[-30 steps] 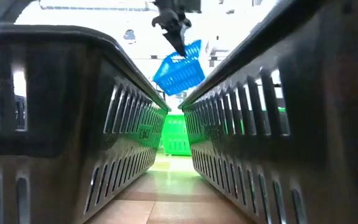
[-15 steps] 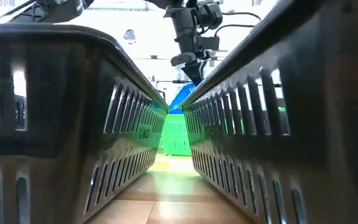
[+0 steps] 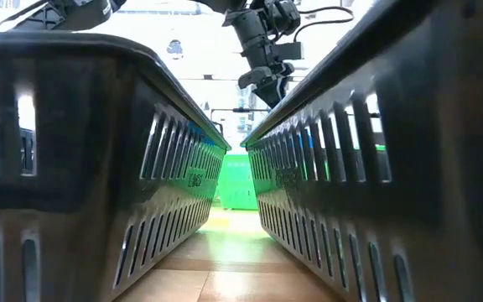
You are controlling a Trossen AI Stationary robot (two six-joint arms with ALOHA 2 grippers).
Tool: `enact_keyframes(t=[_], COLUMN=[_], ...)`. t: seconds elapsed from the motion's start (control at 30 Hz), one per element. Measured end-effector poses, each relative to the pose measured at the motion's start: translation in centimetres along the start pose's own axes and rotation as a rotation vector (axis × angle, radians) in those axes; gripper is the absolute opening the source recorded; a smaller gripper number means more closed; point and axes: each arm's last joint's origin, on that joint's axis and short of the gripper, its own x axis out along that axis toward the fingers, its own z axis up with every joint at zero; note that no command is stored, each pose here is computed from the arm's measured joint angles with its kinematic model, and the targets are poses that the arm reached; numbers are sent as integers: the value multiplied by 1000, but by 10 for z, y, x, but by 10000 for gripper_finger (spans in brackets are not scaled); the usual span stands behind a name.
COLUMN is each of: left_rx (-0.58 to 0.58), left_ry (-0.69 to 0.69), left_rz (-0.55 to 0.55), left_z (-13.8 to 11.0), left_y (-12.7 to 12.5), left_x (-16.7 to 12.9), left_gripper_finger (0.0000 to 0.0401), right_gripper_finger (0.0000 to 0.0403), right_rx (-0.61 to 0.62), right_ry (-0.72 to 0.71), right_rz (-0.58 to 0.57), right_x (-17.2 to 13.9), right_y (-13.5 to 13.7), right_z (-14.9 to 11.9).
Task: Stack baskets on shelf by color
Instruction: Put the top left blue bin on the shelf
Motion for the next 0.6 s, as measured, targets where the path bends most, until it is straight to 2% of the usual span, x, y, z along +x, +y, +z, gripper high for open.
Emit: enact_keyframes(t=[0.1, 0.17, 0.3, 0.37, 0.43, 0.53, 0.6], left_rx=[3, -6, -105, -214, -354, -584, -707], left_ry=[0, -4, 79, 85, 40, -35, -19], left_rz=[6, 48, 241, 337, 352, 259, 220], left_z=[2, 7, 19, 21, 19, 7, -5], left_y=[-1, -1, 0, 1, 2, 1, -2], left_x=[0, -1, -12, -29, -52, -88, -103], left_gripper_finger=[145, 168, 199, 202, 197, 175, 153], right_gripper_finger=[214, 214, 214, 214, 214, 214, 214], right_rx=[0, 0, 0, 0, 0, 0, -1], right_ry=[0, 0, 0, 0, 0, 2, 11], right_rz=[0, 0, 0, 0, 0, -1, -2], right_x=[0, 0, 0, 0, 0, 0, 0], right_y=[0, 0, 0, 0, 0, 0, 0], right_z=[0, 0, 0, 0, 0, 0, -1])
